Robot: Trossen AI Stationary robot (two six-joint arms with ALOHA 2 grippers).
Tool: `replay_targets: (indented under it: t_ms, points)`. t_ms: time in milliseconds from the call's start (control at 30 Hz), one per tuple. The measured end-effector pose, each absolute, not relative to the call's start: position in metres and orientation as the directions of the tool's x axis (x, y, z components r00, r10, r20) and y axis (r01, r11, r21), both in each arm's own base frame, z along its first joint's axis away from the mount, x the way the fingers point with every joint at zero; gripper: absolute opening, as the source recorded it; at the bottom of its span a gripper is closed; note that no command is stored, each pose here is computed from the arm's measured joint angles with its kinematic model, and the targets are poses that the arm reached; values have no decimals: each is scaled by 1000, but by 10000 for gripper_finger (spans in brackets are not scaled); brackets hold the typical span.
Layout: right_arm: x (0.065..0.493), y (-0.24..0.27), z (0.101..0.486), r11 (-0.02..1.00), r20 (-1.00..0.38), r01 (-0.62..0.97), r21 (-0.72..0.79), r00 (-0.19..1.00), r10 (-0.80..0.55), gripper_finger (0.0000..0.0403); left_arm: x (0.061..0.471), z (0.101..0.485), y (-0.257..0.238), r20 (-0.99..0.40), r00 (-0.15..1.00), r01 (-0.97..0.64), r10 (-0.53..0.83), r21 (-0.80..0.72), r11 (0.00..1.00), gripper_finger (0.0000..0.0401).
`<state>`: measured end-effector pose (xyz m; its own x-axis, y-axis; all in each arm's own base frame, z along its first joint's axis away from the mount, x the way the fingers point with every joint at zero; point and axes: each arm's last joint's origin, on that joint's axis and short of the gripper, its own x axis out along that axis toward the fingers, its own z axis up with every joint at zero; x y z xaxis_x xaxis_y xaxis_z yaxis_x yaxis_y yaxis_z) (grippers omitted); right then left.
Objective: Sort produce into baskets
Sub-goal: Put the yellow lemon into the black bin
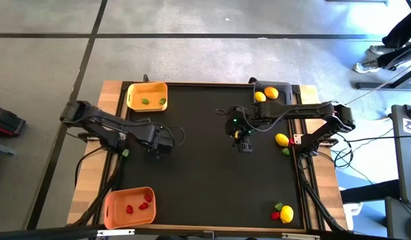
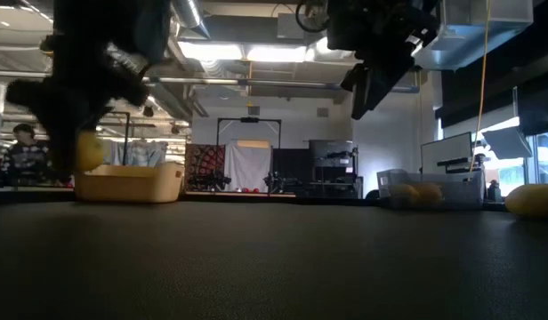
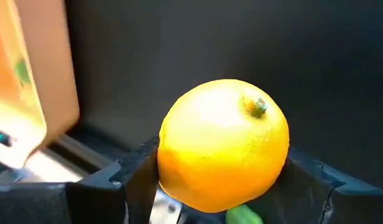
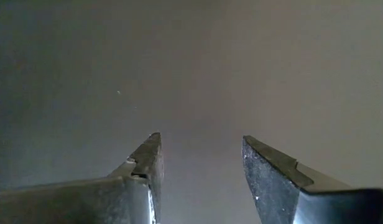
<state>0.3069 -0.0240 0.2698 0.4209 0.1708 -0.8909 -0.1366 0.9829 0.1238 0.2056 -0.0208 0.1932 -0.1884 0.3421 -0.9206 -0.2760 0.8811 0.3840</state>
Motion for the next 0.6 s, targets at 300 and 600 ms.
replay_targets:
  t_ms: [300, 600]
  points:
    - [313, -25, 273, 984, -860, -145, 107, 483, 165, 168, 214, 235, -20, -933, 215, -413, 288, 181, 893, 251]
    - [321, -25, 278, 985, -811, -154, 83, 564, 157, 168, 227, 255, -20, -841, 477, -427, 255, 32, 904, 251]
